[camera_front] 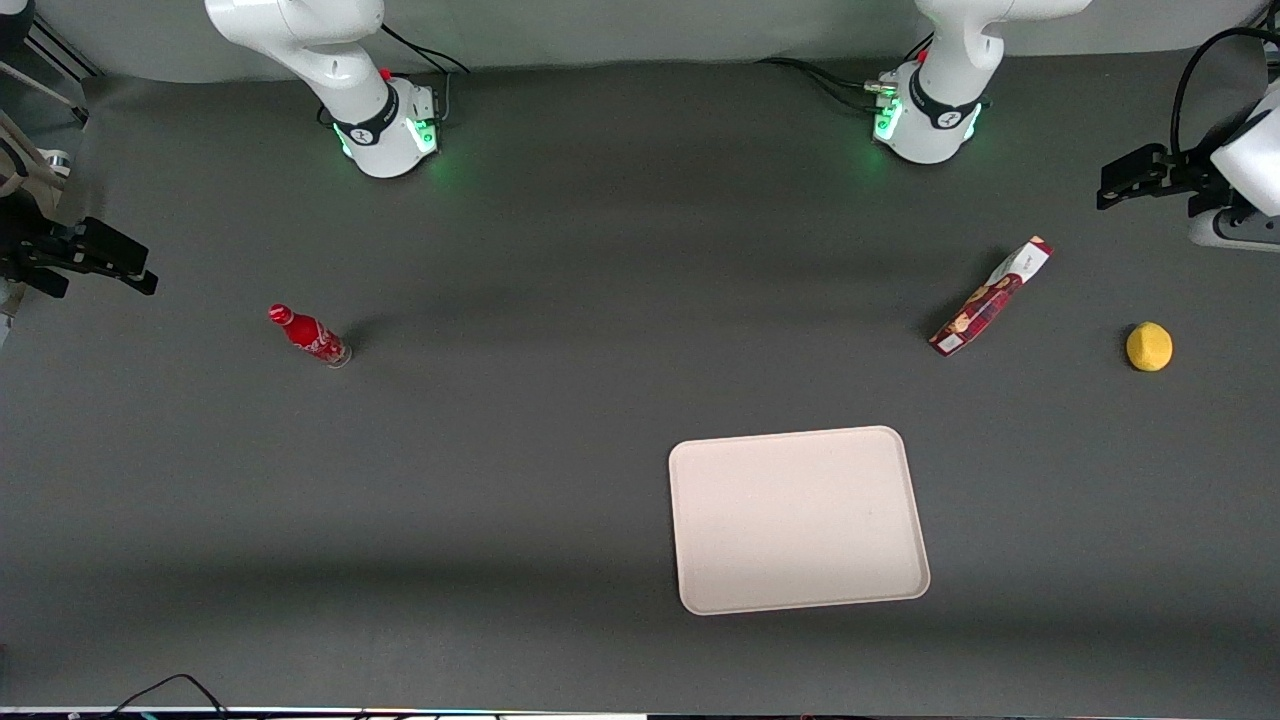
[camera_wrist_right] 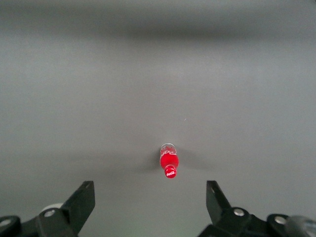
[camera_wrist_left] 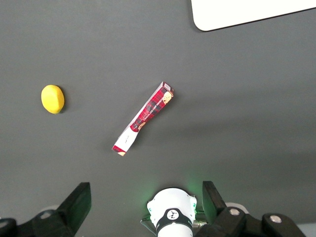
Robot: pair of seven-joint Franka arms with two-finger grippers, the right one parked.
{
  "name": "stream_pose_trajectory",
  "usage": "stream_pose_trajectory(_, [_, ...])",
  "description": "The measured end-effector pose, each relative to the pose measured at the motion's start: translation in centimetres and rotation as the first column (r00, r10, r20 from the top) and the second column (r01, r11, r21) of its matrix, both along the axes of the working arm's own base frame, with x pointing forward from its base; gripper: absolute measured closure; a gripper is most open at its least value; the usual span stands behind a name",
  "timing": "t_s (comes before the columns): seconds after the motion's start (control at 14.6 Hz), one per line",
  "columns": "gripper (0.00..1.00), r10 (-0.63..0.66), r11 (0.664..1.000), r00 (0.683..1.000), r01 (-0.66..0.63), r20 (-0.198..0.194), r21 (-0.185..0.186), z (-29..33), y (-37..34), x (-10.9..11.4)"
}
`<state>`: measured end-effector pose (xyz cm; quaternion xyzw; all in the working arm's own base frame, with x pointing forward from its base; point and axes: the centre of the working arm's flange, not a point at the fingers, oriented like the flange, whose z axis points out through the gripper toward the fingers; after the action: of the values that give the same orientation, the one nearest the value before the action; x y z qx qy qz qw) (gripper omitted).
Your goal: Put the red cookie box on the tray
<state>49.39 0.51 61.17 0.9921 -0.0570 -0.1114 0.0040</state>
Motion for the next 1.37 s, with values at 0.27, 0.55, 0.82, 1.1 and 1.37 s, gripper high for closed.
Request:
stream_pose_trajectory(0.27, [0.0, -0.103, 0.995, 0.994, 0.103, -0.02, 0.016, -0.9, 1.1, 1.3])
stream_pose_trajectory(0.55, [0.0, -0.309, 0.951, 0.94, 0.3, -0.146, -0.079, -8.2, 5.4, 3.6])
stream_pose_trajectory(0.82, [0.0, -0.424, 0.902, 0.884, 0.394, -0.196, -0.178, -21.1, 7.8, 2.2])
stream_pose_trajectory(1.1, [0.0, -0.481, 0.868, 0.868, 0.452, -0.123, -0.202, -29.9, 6.7, -2.4])
stream_pose_trajectory(1.37, [0.0, -0.519, 0.841, 0.854, 0.505, -0.025, -0.194, -35.5, 6.6, -6.5])
